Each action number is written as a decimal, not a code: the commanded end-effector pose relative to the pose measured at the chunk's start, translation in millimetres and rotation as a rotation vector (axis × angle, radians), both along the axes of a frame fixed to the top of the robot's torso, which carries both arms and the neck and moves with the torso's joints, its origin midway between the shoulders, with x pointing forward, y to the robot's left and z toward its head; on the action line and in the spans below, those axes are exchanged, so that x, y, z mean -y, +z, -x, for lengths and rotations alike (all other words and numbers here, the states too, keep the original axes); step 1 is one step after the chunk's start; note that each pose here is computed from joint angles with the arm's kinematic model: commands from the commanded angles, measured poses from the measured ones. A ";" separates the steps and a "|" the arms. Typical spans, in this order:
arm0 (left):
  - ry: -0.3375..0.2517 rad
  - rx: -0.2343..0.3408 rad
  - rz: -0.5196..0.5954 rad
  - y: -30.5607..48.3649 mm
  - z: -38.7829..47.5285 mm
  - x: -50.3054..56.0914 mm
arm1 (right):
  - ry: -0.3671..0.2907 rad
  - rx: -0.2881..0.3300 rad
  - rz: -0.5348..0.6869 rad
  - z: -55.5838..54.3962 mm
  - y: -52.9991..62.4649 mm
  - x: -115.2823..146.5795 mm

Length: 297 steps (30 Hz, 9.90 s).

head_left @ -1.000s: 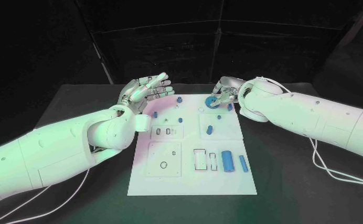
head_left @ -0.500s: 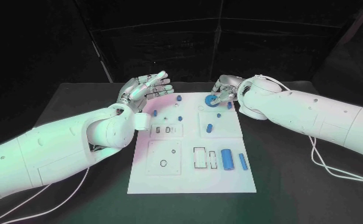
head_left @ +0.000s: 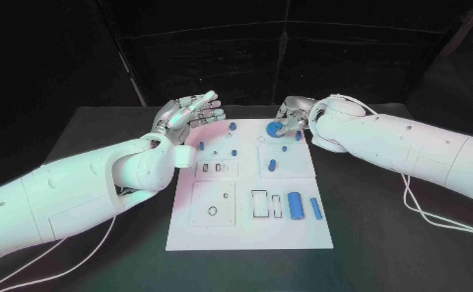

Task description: Assemble the parts on the task board

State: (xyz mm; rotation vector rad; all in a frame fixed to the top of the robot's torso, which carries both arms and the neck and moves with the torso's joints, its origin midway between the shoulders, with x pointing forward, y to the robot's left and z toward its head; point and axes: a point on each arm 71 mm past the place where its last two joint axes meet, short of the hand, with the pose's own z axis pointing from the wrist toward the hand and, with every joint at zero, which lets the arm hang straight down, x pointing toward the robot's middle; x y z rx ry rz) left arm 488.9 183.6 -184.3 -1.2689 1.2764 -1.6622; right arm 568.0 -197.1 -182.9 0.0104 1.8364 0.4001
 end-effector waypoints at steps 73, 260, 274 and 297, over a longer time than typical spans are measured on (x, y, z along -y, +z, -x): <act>0.003 0.014 -0.004 1.9 -1.8 -4.1 | 0.208 0.124 -0.102 23.5 -2.4 -119.0; 0.016 0.008 -0.013 0.7 -7.3 -17.4 | 0.206 0.179 -0.252 69.8 8.7 -50.9; 0.023 0.015 -0.014 2.7 -8.3 -16.3 | 0.309 0.099 -0.135 83.7 -14.5 -117.5; 0.018 0.017 -0.012 2.4 -11.0 -11.8 | 0.313 0.074 -0.080 96.9 -39.7 -142.6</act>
